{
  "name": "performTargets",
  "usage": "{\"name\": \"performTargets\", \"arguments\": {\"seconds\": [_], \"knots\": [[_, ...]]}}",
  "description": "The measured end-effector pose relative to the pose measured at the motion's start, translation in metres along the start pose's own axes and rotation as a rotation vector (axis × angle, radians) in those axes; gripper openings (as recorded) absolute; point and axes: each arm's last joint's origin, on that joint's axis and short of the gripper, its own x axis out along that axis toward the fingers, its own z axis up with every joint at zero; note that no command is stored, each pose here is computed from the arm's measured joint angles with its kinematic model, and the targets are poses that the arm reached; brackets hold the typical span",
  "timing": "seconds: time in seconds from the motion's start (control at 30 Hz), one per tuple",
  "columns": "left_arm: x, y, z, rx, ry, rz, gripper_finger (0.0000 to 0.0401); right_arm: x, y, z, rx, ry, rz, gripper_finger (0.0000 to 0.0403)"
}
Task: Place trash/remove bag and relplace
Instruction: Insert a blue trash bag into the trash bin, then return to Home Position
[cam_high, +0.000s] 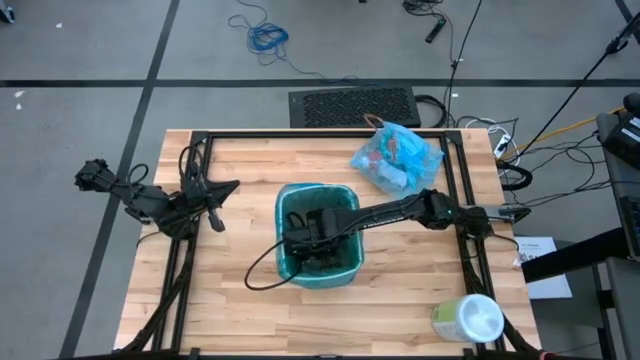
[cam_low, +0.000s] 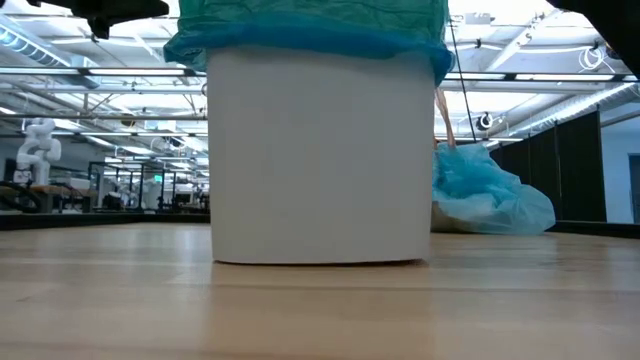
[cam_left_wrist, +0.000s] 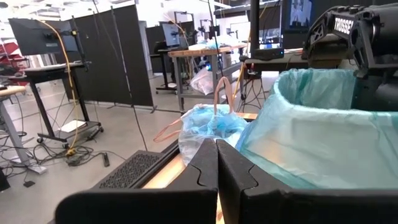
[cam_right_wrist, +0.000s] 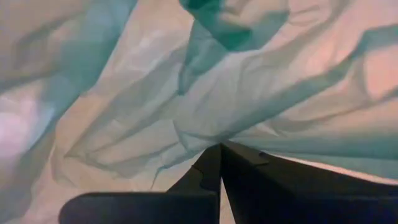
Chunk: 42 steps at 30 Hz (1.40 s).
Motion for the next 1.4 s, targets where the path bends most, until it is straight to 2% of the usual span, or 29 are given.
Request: {"name": "performTargets", "arguments": {"seconds": [0.4, 0.77, 1.0, 1.4], "knots": [[0.000, 0.000, 0.000, 0.000, 0.001, 0.000, 0.0000, 0.014, 0.000, 0.006, -0.006, -0.014, -0.001, 0.0000], [0.000, 0.000, 0.000, -0.008, 0.001, 0.000, 0.0000, -0.021, -0.004, -0.007, 0.013, -0.024, -0.006, 0.0000], [0.000, 0.000, 0.000, -0.009, 0.000, 0.001, 0.0000, -0.031, -0.006, -0.010, 0.021, -0.030, -0.007, 0.0000], [0.000, 0.000, 0.000, -0.016, 0.000, 0.000, 0.0000, -0.076, -0.009, -0.019, 0.033, -0.174, -0.034, 0.0000]]}}
